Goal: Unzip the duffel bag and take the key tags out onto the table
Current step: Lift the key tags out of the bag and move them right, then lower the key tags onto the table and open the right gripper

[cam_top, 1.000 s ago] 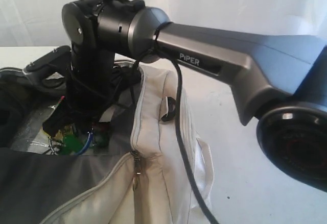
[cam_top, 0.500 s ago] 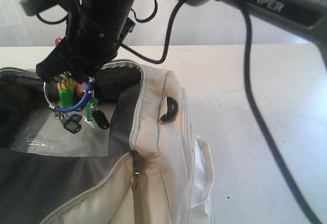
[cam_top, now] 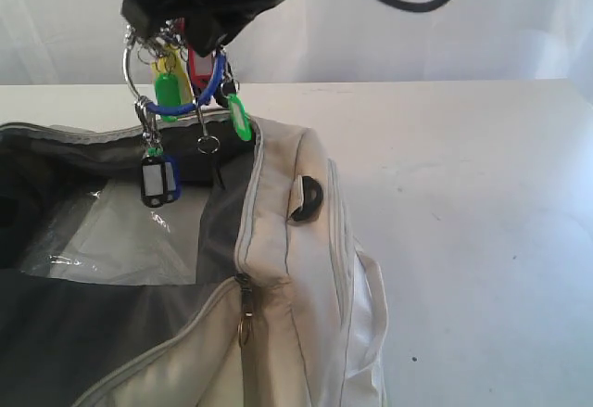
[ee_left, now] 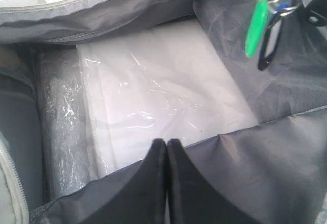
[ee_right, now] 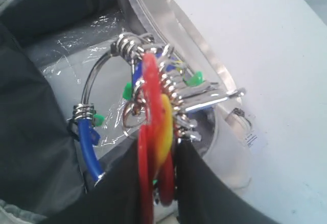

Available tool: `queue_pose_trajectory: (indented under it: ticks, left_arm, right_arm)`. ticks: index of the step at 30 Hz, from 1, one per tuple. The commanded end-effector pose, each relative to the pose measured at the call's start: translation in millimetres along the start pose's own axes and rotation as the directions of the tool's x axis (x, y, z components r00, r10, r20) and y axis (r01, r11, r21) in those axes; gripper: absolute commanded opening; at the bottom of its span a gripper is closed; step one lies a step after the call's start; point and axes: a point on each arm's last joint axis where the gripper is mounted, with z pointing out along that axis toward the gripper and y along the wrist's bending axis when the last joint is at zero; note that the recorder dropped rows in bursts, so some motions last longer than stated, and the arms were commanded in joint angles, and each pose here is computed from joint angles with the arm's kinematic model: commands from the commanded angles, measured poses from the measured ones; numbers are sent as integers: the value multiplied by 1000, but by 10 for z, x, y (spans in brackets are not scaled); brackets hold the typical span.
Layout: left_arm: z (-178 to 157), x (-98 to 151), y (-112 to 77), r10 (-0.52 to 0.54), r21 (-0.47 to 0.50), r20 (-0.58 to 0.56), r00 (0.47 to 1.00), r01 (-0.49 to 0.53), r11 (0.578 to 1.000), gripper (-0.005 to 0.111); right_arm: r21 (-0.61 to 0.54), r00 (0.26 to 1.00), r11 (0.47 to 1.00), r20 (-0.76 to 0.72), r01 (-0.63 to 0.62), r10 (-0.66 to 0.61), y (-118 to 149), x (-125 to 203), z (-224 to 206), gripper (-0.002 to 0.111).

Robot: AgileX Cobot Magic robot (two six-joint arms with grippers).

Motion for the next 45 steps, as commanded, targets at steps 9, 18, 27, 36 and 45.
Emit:
queue_pose_trajectory:
  ticks: [9, 18, 27, 36, 45]
  left_arm:
    - [12, 30, -21, -9, 19, -15, 1000, 10, 1000, 0]
    - [12, 31, -23, -11, 21, -16, 1000, 12, 1000, 0]
    - [12, 33, -24, -11, 22, -18, 1000, 11, 1000, 0]
    - [12, 25, -36, -30, 35, -11, 999, 31, 999, 0]
    - [14, 30, -36, -31, 35, -12, 999, 31, 999, 0]
  right_arm:
    - [155, 995, 983, 53, -97, 90, -381, 562, -848, 0]
    - [209, 979, 960, -49, -185, 200, -597, 1114, -614, 0]
    - [266, 926, 917, -151, -299, 345, -905, 1797, 20, 0]
    - [286, 833, 871, -282, -400, 476, -1039, 2531, 592, 0]
    - [223, 784, 856, -345, -466, 517, -1004, 2775, 1051, 0]
